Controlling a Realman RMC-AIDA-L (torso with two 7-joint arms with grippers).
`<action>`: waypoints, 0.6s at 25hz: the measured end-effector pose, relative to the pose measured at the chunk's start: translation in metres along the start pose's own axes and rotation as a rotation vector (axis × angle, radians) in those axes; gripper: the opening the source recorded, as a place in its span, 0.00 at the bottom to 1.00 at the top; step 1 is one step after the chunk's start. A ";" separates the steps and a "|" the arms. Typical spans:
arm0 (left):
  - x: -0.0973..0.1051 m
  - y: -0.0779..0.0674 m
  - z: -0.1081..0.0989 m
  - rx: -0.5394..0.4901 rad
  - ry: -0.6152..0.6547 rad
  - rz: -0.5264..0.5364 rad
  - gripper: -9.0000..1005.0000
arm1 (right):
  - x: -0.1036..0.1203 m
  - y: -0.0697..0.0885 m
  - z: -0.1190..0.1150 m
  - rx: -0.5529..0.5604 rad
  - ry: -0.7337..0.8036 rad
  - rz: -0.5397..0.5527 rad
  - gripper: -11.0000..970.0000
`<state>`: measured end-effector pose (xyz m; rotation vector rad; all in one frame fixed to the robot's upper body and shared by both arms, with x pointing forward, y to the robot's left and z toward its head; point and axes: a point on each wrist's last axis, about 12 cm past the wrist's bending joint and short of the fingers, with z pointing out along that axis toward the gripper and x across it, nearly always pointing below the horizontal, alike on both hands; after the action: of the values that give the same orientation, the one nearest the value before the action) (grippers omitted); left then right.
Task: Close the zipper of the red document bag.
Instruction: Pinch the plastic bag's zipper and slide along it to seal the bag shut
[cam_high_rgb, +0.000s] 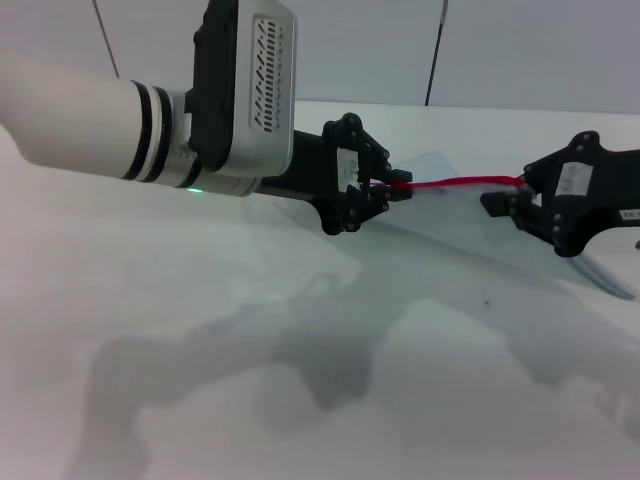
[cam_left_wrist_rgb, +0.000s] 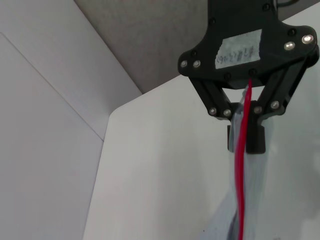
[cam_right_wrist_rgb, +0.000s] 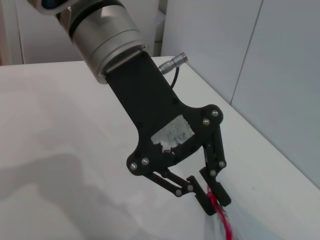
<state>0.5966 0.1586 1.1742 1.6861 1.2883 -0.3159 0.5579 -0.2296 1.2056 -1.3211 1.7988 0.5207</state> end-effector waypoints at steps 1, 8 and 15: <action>0.000 0.000 0.000 -0.001 0.000 0.000 0.12 | 0.000 0.000 0.000 0.001 0.000 0.001 0.06; 0.001 -0.001 0.000 0.000 0.001 -0.002 0.09 | 0.001 -0.002 -0.002 0.011 -0.002 0.006 0.06; 0.009 -0.003 -0.003 -0.030 0.017 -0.029 0.09 | 0.006 -0.004 -0.004 0.025 -0.002 0.027 0.06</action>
<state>0.5966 0.1664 1.1685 1.6494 1.3250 -0.2979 0.5595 -0.2377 1.2042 -1.2806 1.8180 0.5130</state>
